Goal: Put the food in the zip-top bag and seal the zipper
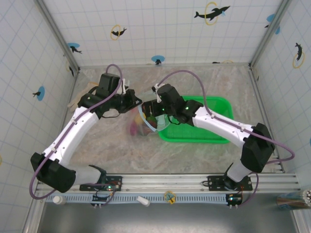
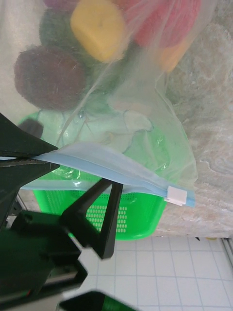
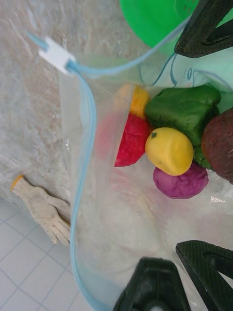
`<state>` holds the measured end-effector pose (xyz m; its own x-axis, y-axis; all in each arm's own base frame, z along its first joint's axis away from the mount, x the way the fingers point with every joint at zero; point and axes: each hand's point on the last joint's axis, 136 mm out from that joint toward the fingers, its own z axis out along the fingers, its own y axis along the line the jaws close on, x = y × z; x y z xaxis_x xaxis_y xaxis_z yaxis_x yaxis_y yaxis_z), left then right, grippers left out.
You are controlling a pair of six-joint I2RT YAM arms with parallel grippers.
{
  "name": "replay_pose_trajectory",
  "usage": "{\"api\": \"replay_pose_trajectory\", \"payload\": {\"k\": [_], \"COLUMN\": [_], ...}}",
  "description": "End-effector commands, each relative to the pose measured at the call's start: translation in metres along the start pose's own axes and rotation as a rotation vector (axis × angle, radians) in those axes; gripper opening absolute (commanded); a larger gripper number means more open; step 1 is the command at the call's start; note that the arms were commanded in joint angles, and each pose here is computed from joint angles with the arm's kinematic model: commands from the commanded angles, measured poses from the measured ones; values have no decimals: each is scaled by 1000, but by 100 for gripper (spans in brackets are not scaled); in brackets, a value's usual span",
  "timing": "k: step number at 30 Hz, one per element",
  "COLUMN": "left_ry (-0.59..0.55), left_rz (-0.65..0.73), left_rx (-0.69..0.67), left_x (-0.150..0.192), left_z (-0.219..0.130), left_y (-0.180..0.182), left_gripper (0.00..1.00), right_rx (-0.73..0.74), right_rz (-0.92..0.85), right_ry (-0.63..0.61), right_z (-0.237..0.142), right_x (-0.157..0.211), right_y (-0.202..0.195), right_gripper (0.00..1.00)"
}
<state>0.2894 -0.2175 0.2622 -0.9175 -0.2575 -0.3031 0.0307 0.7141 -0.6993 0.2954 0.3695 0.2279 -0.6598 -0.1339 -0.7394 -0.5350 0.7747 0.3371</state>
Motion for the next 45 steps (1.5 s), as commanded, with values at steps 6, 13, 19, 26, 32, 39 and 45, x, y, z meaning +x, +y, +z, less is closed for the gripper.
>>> {"api": "replay_pose_trajectory", "payload": {"k": [6,13,19,26,32,39,45], "left_ry": [-73,-119,-97,-88,-97,-91,-89], "left_rz": [20,17,30,61,85,95,100], "left_rx": [-25,-63,-76,-109,-116,-126,-124], "left_x": [-7,-13,-9,-10,-12,-8,-6], "left_z": [-14,-21,-19,-25,-32,-34,-34], "left_y": [2,10,13,13,9,12,13], "left_gripper": [0,0,0,0,0,0,0], "right_rx": [84,120,183,188,241,274,313], "right_rz": [-33,25,115,191,214,275,287], "right_ry": [-101,-122,-17,225,401,535,592], "right_z": [-61,-103,-120,-116,-131,-142,-141], "right_x": [-22,-10,23,91,145,194,225], "right_y": [-20,-50,-85,-104,-113,-117,-120], "right_gripper": [97,78,67,66,57,46,45]}}
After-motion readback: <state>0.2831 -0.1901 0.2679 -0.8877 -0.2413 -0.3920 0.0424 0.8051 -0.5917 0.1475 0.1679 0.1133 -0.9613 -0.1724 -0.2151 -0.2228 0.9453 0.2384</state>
